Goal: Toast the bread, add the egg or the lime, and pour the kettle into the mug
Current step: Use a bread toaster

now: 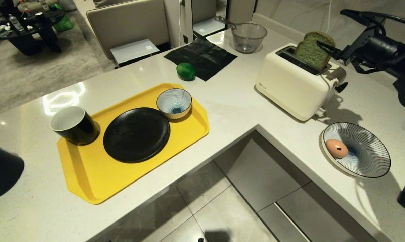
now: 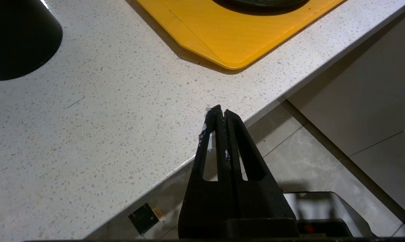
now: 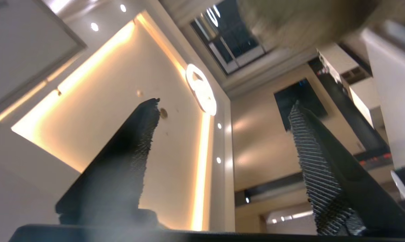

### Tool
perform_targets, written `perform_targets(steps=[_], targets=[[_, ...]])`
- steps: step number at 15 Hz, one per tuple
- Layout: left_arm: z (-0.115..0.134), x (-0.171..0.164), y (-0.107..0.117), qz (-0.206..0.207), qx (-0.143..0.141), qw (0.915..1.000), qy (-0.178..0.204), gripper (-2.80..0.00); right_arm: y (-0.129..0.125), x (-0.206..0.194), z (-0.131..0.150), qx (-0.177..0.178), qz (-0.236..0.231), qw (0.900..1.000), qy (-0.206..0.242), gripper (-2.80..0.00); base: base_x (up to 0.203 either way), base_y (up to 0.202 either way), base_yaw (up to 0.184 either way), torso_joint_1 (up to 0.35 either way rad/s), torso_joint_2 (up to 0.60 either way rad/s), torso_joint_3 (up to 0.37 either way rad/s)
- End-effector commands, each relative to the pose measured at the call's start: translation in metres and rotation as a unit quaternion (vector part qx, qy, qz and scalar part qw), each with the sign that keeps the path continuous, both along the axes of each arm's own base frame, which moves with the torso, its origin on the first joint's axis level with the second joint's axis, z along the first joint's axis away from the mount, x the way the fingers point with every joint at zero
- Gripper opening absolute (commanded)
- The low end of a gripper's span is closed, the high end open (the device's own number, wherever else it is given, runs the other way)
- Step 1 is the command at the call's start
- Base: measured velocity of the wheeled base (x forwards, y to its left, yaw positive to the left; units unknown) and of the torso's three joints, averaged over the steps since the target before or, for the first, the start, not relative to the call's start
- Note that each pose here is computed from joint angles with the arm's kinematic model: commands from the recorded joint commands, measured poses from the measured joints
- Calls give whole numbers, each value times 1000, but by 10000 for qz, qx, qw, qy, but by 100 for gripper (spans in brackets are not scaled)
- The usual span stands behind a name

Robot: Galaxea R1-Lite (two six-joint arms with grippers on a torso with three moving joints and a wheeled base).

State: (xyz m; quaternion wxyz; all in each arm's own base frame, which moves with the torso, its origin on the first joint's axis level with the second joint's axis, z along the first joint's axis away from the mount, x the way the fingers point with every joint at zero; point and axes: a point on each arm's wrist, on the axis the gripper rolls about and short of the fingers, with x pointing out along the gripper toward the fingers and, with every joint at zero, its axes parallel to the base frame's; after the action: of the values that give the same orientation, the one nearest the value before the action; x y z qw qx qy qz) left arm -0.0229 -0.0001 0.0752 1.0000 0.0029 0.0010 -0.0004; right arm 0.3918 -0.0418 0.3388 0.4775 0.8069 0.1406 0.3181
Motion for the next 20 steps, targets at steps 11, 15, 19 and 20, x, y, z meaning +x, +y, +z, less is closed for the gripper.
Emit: perform_targets(steps=[11, 15, 19, 20], targets=[[0, 0, 0, 4, 1, 10000, -2, -280, -38, -149, 78, -2723, -1017, 9551, -571, 0, 0, 0, 0, 0, 0, 0], [0, 0, 0, 4, 1, 10000, -2, -280, -37, -167, 57, -4703, -1215, 8714, -687, 0, 0, 0, 0, 0, 0, 0], [0, 0, 0, 4, 1, 10000, -2, -280, -27, -195, 44, -5996, -1172, 7877, -798, 0, 0, 0, 0, 0, 0, 0], [0, 0, 0, 10, 1, 10000, -2, -280, -26, -199, 45, -6038, -1219, 7843, -743, 0, 0, 0, 0, 0, 0, 0]])
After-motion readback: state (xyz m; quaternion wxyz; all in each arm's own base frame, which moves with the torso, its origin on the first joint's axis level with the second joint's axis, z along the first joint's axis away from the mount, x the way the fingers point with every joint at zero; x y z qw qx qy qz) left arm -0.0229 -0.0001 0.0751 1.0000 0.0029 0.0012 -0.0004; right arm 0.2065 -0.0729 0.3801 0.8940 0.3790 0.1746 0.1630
